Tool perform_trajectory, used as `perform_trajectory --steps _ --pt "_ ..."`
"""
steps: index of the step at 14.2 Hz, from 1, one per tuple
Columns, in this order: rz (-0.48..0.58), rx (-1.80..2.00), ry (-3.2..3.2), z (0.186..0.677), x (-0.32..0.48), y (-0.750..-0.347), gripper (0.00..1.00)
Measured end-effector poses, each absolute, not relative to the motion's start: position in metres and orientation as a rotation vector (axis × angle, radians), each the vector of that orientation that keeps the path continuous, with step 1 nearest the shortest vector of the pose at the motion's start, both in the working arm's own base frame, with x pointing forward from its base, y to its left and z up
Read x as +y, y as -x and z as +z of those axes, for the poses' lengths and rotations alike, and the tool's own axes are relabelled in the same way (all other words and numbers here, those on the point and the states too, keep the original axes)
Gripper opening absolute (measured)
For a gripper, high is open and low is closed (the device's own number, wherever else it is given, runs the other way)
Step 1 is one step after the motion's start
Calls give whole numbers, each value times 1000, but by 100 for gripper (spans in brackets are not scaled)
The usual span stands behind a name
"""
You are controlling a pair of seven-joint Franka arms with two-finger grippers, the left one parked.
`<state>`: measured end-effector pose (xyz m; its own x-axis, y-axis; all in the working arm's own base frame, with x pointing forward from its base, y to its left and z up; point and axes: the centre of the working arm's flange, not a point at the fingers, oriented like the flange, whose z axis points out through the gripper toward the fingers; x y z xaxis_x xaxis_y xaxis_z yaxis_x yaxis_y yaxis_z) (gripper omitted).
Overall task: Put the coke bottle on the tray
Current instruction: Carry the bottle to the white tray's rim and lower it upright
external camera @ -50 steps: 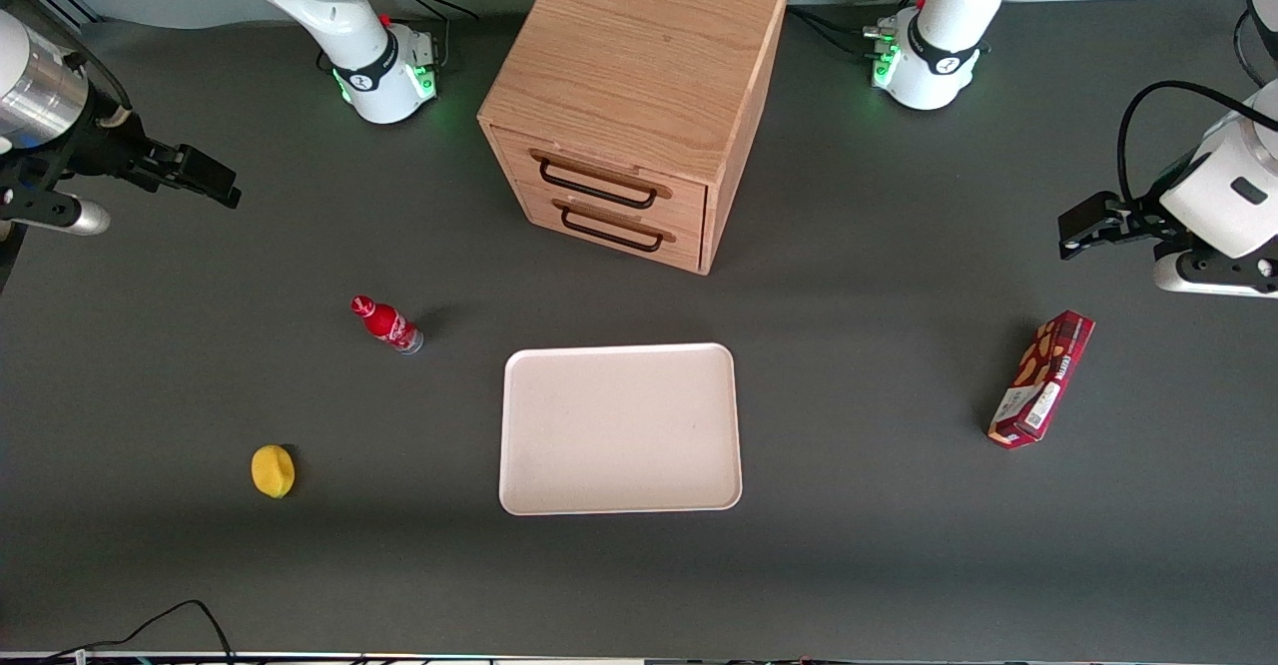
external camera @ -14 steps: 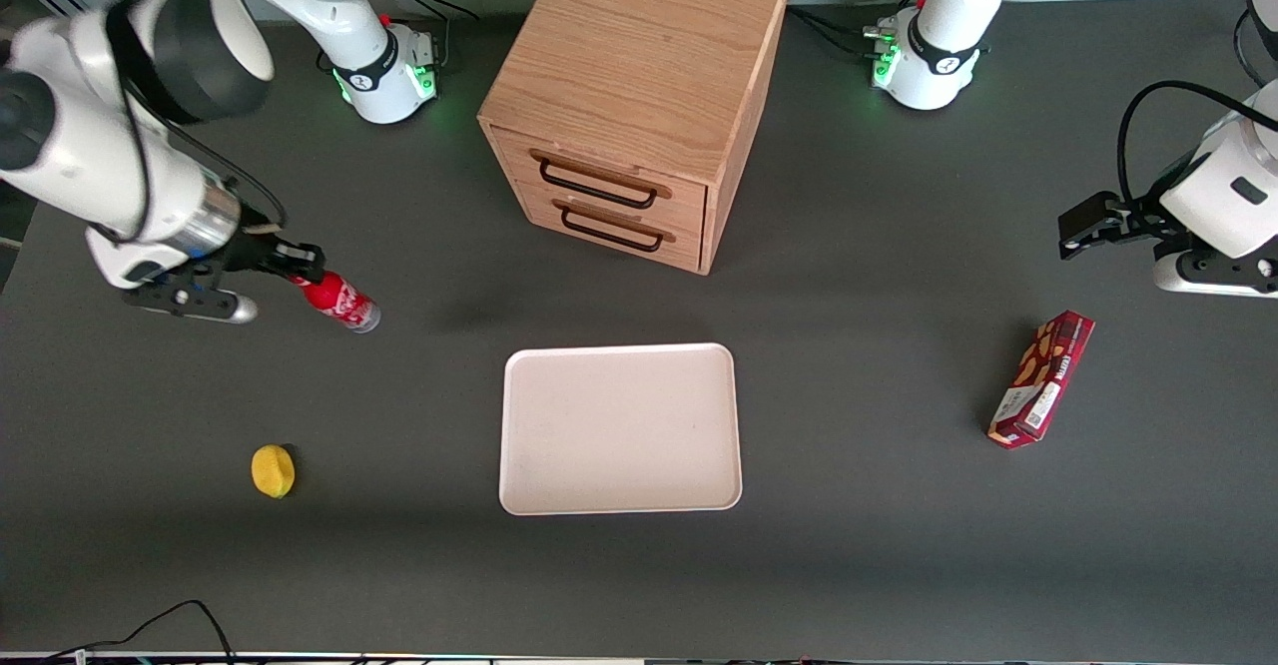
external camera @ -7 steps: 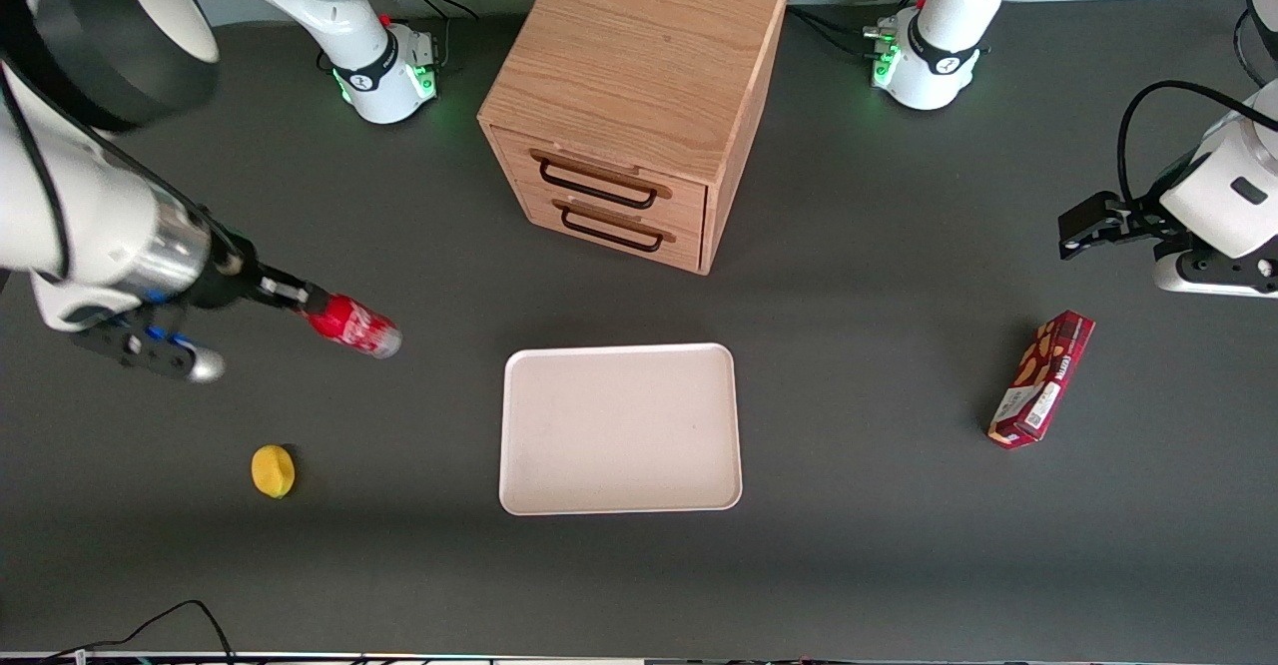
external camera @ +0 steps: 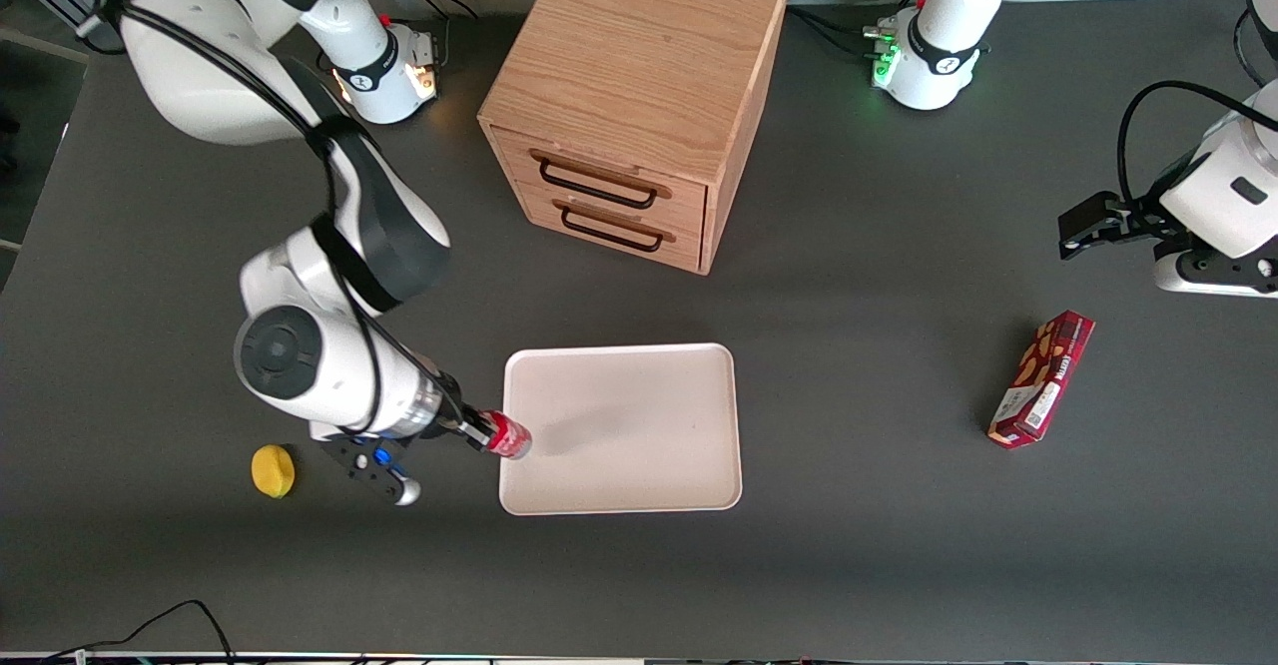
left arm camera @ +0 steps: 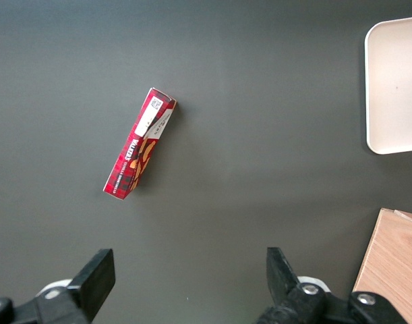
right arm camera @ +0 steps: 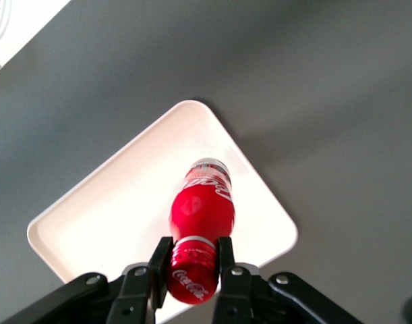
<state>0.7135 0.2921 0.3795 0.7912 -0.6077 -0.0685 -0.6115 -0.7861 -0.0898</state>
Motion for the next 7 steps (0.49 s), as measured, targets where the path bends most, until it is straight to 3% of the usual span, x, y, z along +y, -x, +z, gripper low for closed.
perform_trajectory --steps 5,7 --pt "3 1030 2910 327 307 -717 32" --pt "-11 1030 2902 331 307 -720 44"
